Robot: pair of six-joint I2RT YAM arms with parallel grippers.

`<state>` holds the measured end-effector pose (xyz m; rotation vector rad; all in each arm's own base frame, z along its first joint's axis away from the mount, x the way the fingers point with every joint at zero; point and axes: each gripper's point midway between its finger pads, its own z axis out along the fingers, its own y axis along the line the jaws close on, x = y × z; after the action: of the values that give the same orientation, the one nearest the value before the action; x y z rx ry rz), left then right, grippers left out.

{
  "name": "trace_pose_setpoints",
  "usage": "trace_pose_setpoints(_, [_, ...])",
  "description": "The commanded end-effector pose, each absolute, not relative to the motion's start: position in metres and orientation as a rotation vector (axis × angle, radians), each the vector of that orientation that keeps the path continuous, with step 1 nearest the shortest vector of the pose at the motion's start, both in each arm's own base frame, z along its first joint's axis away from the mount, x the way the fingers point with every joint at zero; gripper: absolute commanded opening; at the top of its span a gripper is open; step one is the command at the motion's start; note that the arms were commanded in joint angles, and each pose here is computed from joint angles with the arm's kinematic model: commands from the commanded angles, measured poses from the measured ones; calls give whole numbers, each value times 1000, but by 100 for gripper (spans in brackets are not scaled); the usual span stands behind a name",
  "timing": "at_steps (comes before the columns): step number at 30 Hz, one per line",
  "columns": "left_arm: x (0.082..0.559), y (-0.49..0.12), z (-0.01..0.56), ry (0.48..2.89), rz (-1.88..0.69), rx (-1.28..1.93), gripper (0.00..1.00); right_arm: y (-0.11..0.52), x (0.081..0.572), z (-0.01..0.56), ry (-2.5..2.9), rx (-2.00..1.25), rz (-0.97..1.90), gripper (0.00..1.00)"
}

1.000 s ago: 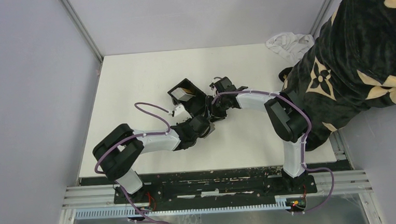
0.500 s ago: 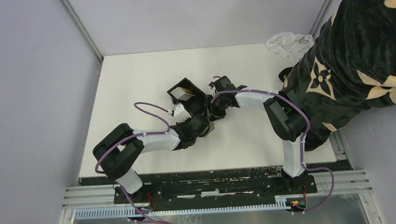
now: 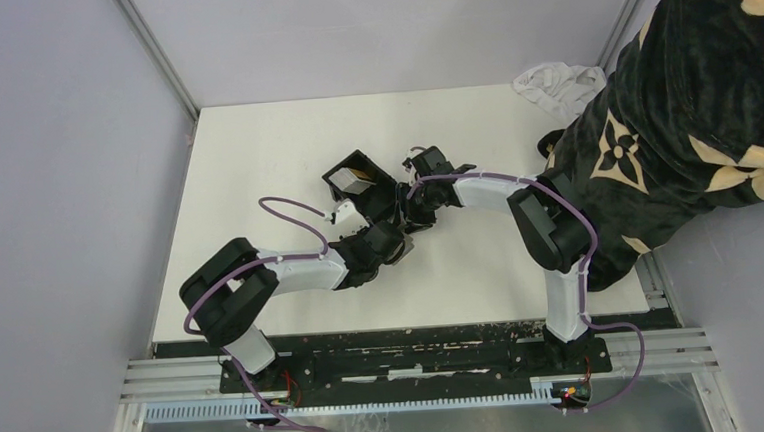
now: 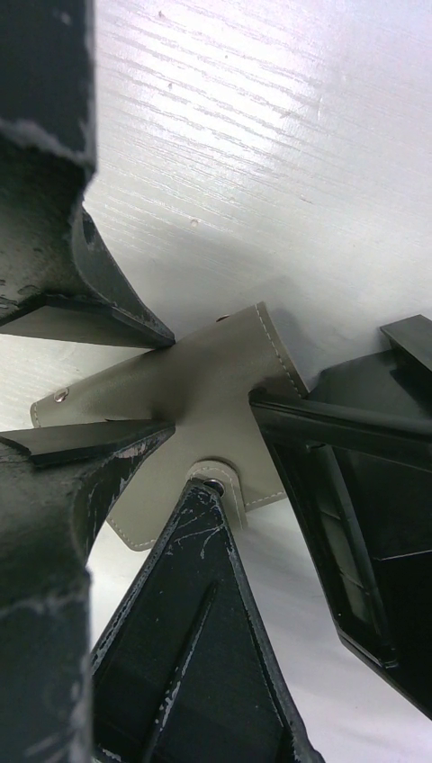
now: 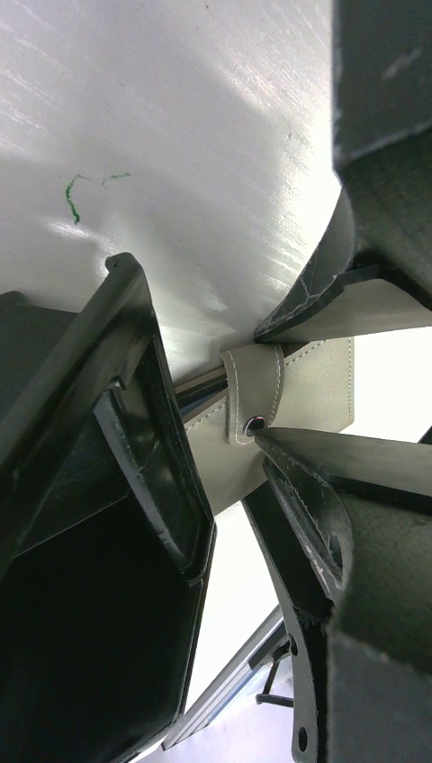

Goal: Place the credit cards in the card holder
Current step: Close the card holder at the center of the board.

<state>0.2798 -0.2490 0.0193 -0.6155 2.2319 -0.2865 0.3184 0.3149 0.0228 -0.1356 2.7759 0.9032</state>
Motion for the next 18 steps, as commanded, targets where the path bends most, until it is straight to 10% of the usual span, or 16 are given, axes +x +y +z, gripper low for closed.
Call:
trace_pose_setpoints(1, [247, -214, -31, 2409, -54, -483, 41, 329, 302, 5, 2819, -219, 897, 46])
trace_pose_setpoints(18, [248, -215, -31, 2407, -58, -489, 41, 343, 298, 20, 2785, -266, 959, 49])
